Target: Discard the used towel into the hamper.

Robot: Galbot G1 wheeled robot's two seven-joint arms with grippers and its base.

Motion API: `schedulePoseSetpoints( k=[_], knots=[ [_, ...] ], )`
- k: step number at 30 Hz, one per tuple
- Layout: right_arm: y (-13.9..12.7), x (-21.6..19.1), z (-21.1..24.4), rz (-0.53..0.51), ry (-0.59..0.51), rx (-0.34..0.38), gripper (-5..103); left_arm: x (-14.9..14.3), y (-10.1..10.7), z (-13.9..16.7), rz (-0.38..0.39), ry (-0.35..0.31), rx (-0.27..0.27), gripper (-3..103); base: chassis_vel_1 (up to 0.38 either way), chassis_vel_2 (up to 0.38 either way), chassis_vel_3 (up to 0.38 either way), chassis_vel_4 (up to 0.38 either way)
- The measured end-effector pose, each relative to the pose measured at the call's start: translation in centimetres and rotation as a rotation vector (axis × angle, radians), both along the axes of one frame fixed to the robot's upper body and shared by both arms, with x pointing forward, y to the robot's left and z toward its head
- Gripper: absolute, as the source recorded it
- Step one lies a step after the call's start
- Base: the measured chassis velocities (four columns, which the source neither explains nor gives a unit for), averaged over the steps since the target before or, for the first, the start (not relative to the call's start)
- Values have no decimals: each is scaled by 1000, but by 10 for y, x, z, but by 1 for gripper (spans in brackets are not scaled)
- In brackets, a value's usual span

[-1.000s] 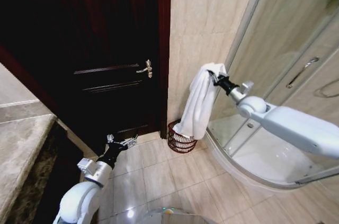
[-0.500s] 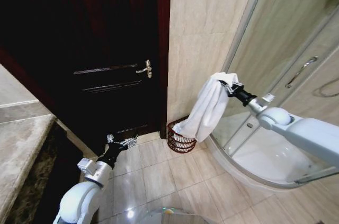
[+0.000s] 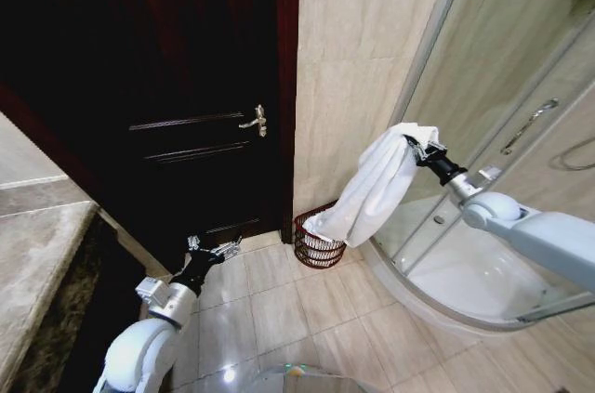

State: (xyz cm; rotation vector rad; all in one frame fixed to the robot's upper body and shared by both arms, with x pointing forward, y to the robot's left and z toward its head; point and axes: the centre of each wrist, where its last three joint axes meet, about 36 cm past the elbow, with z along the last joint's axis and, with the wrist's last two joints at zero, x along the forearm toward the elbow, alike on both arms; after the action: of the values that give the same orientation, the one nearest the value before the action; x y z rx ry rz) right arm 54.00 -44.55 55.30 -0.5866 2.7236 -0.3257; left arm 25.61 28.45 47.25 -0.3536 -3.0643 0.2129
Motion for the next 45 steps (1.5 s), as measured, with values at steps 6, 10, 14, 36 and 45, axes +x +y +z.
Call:
schedulePoseSetpoints(
  k=[6, 10, 14, 36, 45],
  knots=[
    [15, 12, 42, -9, -71, -63, 3, 0, 0, 0, 0, 0, 0, 100, 0, 0, 0, 0],
    [23, 16, 76, -12, -104, -88, 3, 0, 0, 0, 0, 0, 0, 100, 0, 0, 0, 0],
    [22, 19, 99, -6, -129, -139, 3, 0, 0, 0, 0, 0, 0, 100, 0, 0, 0, 0],
    [90, 59, 48, 82, -162, -200, 3, 0, 0, 0, 0, 0, 0, 100, 0, 0, 0, 0],
    [93, 129, 27, 26, -220, -207, 3, 0, 0, 0, 0, 0, 0, 100, 0, 0, 0, 0]
  ],
)
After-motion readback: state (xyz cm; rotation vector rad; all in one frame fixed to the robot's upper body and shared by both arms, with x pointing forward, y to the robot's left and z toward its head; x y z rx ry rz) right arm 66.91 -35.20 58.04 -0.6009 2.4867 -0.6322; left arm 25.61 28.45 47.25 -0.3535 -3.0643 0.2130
